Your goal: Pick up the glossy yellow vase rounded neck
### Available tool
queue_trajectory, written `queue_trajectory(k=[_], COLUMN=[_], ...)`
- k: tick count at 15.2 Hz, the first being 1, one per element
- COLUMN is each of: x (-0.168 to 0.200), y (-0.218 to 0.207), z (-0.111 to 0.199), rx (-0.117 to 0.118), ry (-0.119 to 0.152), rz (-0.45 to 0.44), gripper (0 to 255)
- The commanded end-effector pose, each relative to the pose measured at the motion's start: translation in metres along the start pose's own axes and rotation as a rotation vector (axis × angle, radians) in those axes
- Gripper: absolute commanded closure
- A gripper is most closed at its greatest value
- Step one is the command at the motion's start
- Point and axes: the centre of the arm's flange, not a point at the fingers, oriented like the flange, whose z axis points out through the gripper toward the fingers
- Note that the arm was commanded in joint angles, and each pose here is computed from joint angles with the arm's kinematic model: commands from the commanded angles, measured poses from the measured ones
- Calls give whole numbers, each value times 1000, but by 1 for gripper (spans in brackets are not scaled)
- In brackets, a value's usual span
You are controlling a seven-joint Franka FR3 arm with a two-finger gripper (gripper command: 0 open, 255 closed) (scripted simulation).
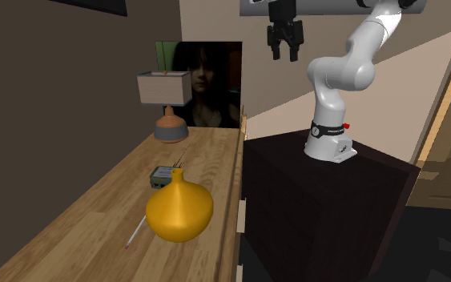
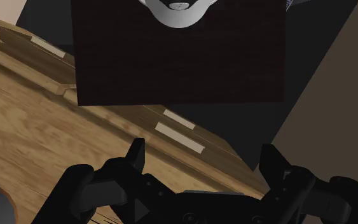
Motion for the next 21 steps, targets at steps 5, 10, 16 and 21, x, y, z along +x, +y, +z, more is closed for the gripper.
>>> queue_trajectory(k=[5,10,16,21], x=[48,108,181,241], y=[-16,-35,-57,-75], z=[17,38,63,85], rx=[1,1,2,3], ry=[-3,-8,-13,-17], rz=[6,13,21,28], gripper=[0,0,0,0])
